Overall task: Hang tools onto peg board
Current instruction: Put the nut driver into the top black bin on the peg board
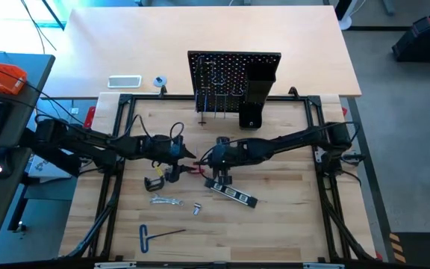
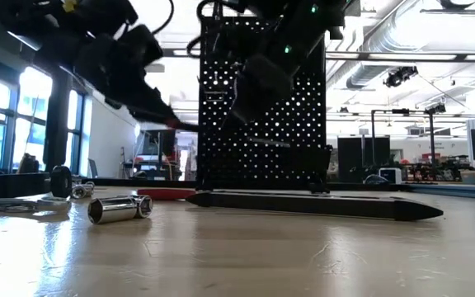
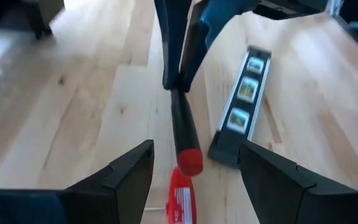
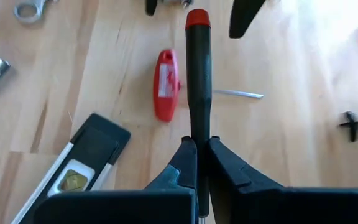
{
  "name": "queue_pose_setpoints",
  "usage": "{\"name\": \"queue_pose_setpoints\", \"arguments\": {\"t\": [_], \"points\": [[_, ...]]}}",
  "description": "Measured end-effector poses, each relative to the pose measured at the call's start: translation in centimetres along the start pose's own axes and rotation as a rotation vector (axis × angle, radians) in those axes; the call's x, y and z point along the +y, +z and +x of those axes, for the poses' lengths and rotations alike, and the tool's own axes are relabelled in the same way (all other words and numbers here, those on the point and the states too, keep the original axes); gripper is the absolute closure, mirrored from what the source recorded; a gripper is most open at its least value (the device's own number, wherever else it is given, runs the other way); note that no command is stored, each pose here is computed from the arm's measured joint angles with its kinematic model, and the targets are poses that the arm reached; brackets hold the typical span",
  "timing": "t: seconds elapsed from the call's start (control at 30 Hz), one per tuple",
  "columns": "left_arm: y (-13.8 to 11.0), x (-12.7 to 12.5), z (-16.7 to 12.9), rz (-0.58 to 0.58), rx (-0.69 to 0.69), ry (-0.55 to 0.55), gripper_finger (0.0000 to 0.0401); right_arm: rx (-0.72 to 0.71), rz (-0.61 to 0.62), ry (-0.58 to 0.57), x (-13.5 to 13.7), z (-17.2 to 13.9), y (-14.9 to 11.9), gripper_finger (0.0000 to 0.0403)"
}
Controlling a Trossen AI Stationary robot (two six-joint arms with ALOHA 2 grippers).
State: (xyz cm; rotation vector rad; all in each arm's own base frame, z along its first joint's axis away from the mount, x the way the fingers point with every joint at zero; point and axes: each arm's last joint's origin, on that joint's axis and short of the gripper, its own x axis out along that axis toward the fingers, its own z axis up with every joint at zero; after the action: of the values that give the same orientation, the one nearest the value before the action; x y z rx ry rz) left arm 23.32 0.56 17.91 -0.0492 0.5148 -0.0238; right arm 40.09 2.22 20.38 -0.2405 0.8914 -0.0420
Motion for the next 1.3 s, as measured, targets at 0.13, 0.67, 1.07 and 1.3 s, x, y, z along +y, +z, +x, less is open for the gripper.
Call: {"name": "queue_pose_setpoints", "arguments": {"t": [0.13,0.67,1.07,1.3], "points": [[1.3,0.0,-0.7,0.024,-0.109,0.011,0.0176,-0.037,0.007,-0.011,-0.5,-2.1,0.6,0.0398],[4.7,-0.4,-3.3,0.134,-0.443,0.050,0.0176,-0.247,-0.002,-0.123,-0.9,-7.1,3.0,0.0398],[6.0,-0.7,-4.1,0.139,-0.598,0.055,0.0176,-0.433,-0.014,-0.203,-1.4,-8.8,4.8,0.0400],[7.1,-0.8,-4.9,0.146,-0.735,0.066,0.0176,-0.571,-0.042,-0.239,-1.3,-9.6,6.1,0.0400]]}}
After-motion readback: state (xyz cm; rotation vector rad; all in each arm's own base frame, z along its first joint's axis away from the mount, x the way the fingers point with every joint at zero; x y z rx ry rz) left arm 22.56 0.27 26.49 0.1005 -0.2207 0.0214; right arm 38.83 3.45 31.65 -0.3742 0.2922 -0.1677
